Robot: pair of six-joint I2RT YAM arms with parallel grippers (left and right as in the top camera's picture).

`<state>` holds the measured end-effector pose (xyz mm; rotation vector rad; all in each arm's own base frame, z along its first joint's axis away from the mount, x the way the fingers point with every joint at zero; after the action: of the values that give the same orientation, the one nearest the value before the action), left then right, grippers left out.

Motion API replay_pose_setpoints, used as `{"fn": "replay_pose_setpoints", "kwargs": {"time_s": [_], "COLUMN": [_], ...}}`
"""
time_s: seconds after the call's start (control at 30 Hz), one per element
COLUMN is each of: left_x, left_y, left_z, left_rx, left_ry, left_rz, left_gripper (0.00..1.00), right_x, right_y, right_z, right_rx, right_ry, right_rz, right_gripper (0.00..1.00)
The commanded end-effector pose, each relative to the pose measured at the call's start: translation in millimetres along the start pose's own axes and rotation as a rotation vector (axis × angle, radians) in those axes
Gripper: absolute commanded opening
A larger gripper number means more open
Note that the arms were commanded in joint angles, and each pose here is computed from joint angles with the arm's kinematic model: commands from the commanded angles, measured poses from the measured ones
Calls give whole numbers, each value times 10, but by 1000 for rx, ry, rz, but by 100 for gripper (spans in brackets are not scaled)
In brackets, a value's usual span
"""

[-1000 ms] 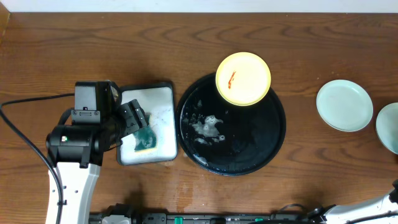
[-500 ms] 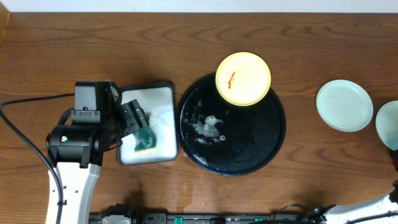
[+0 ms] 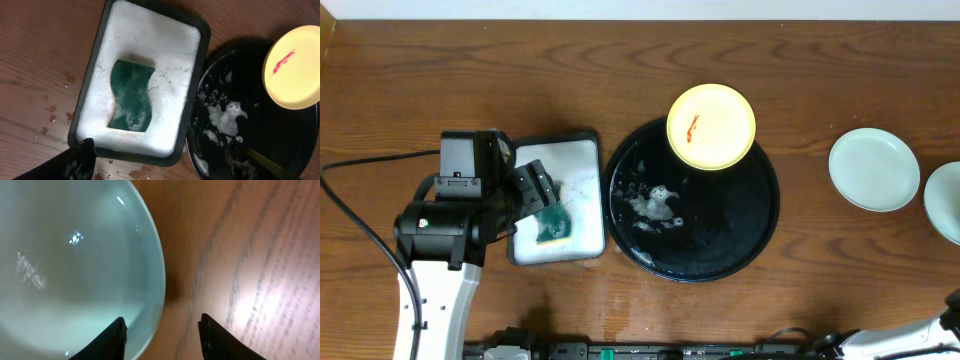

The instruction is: Clean dirty plates on tray and stack at the side

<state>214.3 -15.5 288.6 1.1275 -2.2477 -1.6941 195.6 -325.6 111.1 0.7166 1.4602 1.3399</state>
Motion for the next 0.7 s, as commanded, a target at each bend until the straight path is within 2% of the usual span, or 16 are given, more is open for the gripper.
{"fn": "replay_pose_setpoints", "kwargs": {"time_s": [0.0,0.13,0.2,0.23,0.43,0.67], "left_x": [-23,-23,-23,-23,-23,-23], "left_y": [36,36,36,36,36,36], "left_z": [-23,-24,-23,-23,-23,-23], "left_rx": [14,14,14,14,14,14], "left_ry": [0,0,0,0,0,0], "left_rz": [-5,-5,-5,-5,-5,-5], "left_gripper": [83,83,84,84,83,83], "right_x": [24,49,56,57,95,12], "right_y": [-152,-220,-220,-219,-101,341], "right_z": [22,14,13,14,37,164], "right_rx": [4,8,9,8,-17,-142], "right_ry": [16,15,14,13,-10,-18], "right_rz": [29,50,54,54,72,-24], "right_gripper": [43,32,15,2,1,1]}}
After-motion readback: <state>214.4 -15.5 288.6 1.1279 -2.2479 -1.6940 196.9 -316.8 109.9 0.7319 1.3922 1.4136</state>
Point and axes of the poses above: each gripper's point midway between its finger pads, its own y axis back along the fingers, its own z axis along the line the jaws close on, x = y × z, the point moved 9 cm from there along y, back along the fingers, and after that the axes turned 13 degrees about y, right-handed, at the moved point
